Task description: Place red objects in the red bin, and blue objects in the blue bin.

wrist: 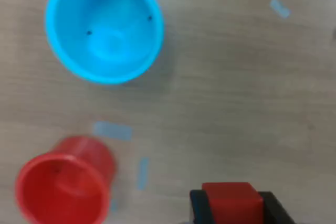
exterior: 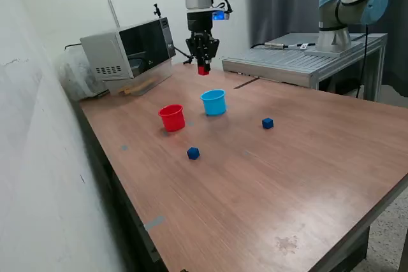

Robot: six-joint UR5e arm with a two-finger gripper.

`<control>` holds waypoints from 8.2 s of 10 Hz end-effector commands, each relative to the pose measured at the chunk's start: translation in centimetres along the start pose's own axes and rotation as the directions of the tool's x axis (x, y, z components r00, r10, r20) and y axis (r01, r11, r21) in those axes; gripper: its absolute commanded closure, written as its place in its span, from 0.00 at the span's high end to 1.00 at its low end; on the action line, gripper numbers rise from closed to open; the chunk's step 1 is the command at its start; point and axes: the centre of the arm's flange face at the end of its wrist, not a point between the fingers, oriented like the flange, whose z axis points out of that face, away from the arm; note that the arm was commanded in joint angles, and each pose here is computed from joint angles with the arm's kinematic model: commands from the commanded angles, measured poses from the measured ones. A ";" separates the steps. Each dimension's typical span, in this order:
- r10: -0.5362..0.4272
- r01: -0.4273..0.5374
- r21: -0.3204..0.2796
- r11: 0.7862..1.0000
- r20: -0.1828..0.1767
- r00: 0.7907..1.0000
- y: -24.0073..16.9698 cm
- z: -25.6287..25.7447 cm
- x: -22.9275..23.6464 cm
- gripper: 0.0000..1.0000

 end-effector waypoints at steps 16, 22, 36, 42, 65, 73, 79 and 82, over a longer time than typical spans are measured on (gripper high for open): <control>0.065 -0.065 0.043 0.997 0.006 0.998 7.3 10.9 -12.6 1.00; -0.127 0.124 0.051 0.991 0.041 0.991 5.6 -1.1 2.7 1.00; -0.382 0.387 0.089 0.918 -0.068 0.922 13.7 14.2 9.4 1.00; -0.377 0.382 0.060 0.922 -0.079 0.923 15.6 20.1 9.7 1.00; -0.160 0.155 0.225 0.962 0.002 0.987 -5.4 -2.3 -5.4 0.00; -0.094 0.101 0.242 0.965 -0.039 0.995 -6.2 10.4 -9.0 0.00; -0.103 0.103 0.230 0.968 -0.013 0.995 -5.4 8.5 -9.1 1.00; -0.109 0.107 0.321 0.941 -0.011 0.994 -7.1 0.4 -4.9 1.00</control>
